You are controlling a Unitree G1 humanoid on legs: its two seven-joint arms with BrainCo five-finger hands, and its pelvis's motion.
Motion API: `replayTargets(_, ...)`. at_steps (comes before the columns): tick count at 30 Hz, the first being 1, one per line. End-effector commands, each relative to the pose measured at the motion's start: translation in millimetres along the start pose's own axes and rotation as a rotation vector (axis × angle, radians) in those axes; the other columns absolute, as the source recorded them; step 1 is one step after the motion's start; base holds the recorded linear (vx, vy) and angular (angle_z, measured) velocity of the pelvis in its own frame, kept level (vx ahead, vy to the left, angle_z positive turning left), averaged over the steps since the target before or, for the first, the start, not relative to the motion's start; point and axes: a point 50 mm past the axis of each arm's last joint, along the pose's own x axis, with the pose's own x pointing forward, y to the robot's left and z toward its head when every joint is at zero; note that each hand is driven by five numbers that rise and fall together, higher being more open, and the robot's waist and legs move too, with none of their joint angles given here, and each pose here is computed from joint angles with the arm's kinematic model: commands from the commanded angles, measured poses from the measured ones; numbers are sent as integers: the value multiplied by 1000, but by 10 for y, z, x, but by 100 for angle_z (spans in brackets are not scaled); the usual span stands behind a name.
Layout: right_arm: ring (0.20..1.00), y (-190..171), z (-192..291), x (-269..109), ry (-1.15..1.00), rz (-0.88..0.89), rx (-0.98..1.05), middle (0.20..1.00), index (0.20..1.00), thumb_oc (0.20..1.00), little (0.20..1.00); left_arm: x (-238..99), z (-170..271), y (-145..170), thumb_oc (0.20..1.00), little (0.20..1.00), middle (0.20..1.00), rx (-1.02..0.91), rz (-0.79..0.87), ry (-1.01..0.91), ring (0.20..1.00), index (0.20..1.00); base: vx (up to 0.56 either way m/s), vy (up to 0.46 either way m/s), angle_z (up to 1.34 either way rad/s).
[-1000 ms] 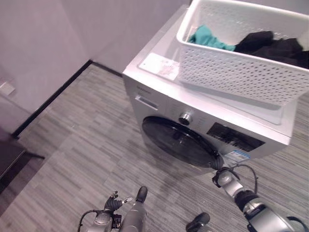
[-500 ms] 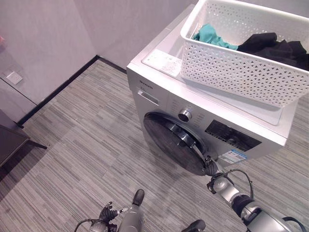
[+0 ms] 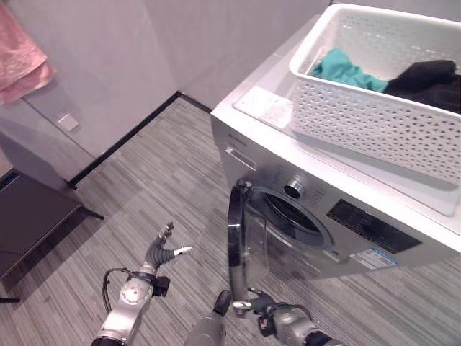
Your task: Grab the laundry basket,head to the washer,open it,put in the laundry and shut it.
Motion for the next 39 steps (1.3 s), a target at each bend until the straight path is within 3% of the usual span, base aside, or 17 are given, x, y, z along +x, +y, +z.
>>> replayTargets(1, 1000, 367, 33, 35, -17, 124, 23, 1000, 1000, 1000, 1000, 21, 759, 382, 1000, 1000, 1000, 168, 71, -347, 1000, 1000, 50, 1, 30)
replayTargets(4, 1000, 248, -93, 17, 24, 110, -31, 1000, 1000, 1000, 1000, -147, 1316, 348, 1000, 1000, 1000, 106, -6, -613, 1000, 1000, 46, -1, 11)
replayTargets(6, 1000, 192, -125, 11, 37, 103, -49, 1000, 1000, 1000, 1000, -185, 1373, 311, 1000, 1000, 1000, 67, -64, -642, 1000, 1000, 19, 2, 1)
replayTargets(11, 1000, -31, -223, -32, 58, 97, -140, 1000, 1000, 1000, 1000, -334, 1568, -75, 1000, 1000, 1000, -115, -587, -706, 1000, 1000, 47, 29, -6)
replayTargets(16, 1000, -208, -471, -114, 125, 78, -187, 1000, 1000, 1000, 1000, -219, 1230, -536, 1000, 1000, 1000, -496, -1003, -386, 1000, 1000, 58, 0, -19)
replayTargets(18, 1000, -402, -522, -164, 143, 23, -176, 1000, 1000, 1000, 1000, -212, 778, -816, 1000, 1000, 1000, -740, -1071, -96, 1000, 1000, 60, -16, -7)
replayTargets(19, 1000, -409, -525, -166, 144, 21, -175, 1000, 1000, 1000, 1000, -208, 777, -824, 1000, 1000, 1000, -741, -1073, -96, 1000, 1000, 48, -10, -5)
replayTargets(23, 1000, -804, -615, -293, 181, -114, -126, 1000, 1000, 1000, 1000, -430, -92, -686, 1000, 1000, 1000, -523, -1035, 332, 1000, 1000, 44, 18, -9)
replayTargets(24, 1000, -799, -615, -291, 180, -113, -123, 1000, 1000, 1000, 1000, -427, -100, -688, 1000, 1000, 1000, -519, -1038, 332, 1000, 1000, 52, 26, -7)
replayTargets(28, 1000, -940, -657, -347, 191, -173, -80, 1000, 1000, 1000, 1000, -357, -673, -224, 1000, 1000, 1000, 0, -894, 497, 1000, 1000, 48, 7, -2)
replayTargets(29, 1000, -944, -657, -348, 191, -174, -80, 1000, 1000, 1000, 1000, -354, -681, -233, 1000, 1000, 1000, 4, -896, 495, 1000, 1000, 53, 0, -1)
replayTargets(31, 1000, -942, -738, -379, 204, -196, -38, 1000, 1000, 1000, 1000, -53, -860, 41, 1000, 1000, 1000, 466, -643, 492, 1000, 1000, 58, -2, -9)
replayTargets(32, 1000, -949, -735, -381, 204, -197, -41, 1000, 1000, 1000, 1000, -51, -867, 29, 1000, 1000, 1000, 468, -641, 490, 1000, 1000, 30, -5, -14)
replayTargets(33, 1000, -893, -729, -371, 193, -178, -48, 1000, 1000, 1000, 1000, 40, -960, 276, 1000, 1000, 1000, 517, -447, 555, 1000, 1000, 8, -4, -10)
replayTargets(34, 1000, -896, -729, -372, 193, -178, -48, 1000, 1000, 1000, 1000, 41, -961, 273, 1000, 1000, 1000, 517, -447, 554, 1000, 1000, 5, -10, -12)
replayTargets(37, 1000, -810, -811, -395, 198, -148, -64, 1000, 1000, 1000, 1000, 232, -885, 796, 1000, 1000, 1000, 497, -76, 618, 1000, 1000, -15, -28, 1)
replayTargets(39, 1000, -803, -830, -405, 199, -149, -61, 1000, 1000, 1000, 1000, 320, -756, 936, 1000, 1000, 1000, 493, 8, 583, 1000, 1000, -20, -38, 5)
